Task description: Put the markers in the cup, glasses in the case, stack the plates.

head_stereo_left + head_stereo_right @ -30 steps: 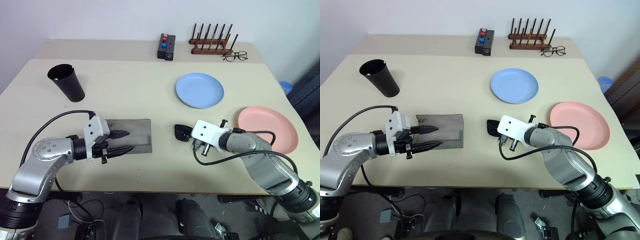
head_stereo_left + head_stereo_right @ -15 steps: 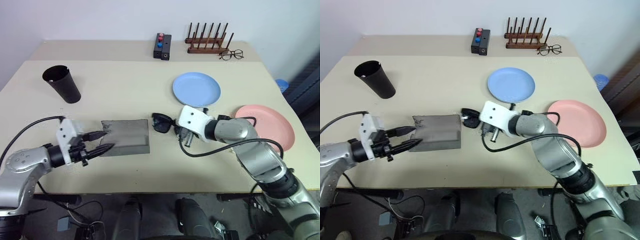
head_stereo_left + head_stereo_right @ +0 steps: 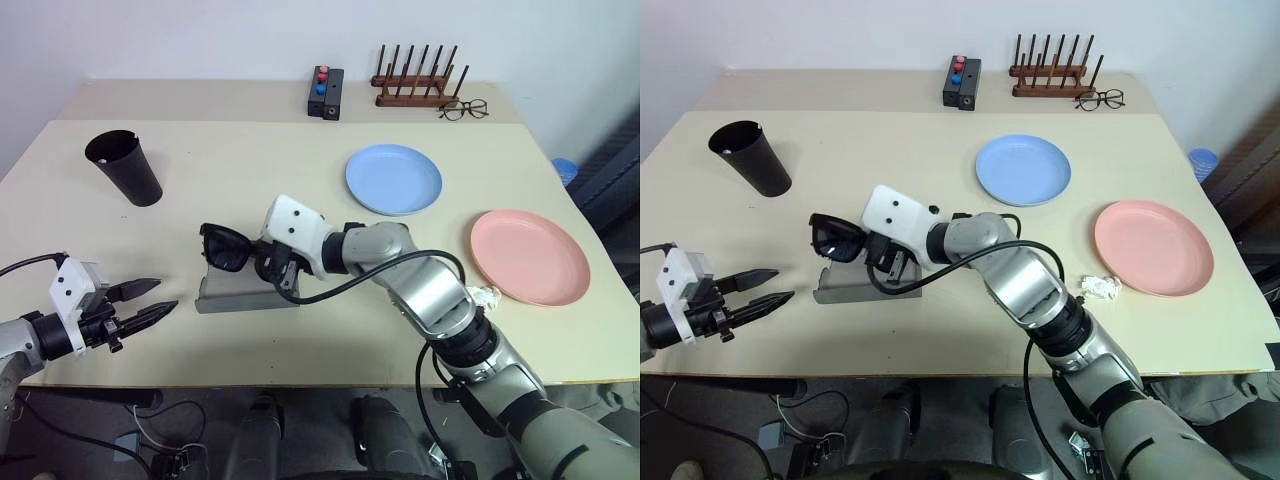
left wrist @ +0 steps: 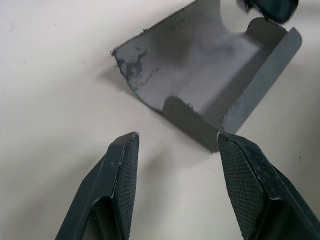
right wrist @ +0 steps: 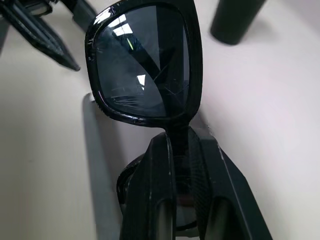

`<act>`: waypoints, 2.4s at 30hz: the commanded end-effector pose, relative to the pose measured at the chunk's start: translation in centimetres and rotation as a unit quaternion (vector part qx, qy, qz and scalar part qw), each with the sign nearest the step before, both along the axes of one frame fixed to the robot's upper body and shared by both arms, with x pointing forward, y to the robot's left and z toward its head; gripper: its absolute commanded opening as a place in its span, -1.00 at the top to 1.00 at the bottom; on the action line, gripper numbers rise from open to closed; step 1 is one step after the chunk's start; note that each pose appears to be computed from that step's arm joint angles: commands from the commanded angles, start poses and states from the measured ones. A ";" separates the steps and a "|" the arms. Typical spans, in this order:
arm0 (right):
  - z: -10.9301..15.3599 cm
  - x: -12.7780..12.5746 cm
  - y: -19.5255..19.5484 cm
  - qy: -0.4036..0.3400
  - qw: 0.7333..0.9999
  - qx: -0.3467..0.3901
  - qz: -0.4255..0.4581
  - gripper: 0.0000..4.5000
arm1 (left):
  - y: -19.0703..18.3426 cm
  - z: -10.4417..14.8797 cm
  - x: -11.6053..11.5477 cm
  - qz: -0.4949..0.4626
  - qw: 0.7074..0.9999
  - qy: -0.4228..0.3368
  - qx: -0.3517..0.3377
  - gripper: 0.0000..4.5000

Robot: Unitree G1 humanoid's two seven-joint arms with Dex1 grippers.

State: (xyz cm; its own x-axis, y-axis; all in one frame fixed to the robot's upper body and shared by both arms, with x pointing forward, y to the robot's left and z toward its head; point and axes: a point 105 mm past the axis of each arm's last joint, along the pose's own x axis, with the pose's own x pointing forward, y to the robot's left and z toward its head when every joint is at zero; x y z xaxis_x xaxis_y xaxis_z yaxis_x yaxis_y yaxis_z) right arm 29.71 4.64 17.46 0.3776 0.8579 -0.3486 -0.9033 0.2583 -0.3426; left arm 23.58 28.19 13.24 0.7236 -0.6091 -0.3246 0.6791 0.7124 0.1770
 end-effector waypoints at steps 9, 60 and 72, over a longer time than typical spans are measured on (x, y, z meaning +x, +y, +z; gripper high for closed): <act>-2.4 0.8 -1.3 -0.027 0.997 -0.076 -0.022 0.98 | -0.8 1.4 0.0 -0.010 1.000 -0.026 0.009 -0.13; 1.7 -2.4 -9.1 -0.105 0.993 0.033 0.032 0.66 | -12.7 4.2 12.7 -0.119 0.991 0.019 -0.061 0.98; 1.7 -2.1 -12.1 -0.094 0.994 0.050 -0.030 0.66 | -14.3 0.7 8.0 -0.288 0.947 0.140 0.037 0.98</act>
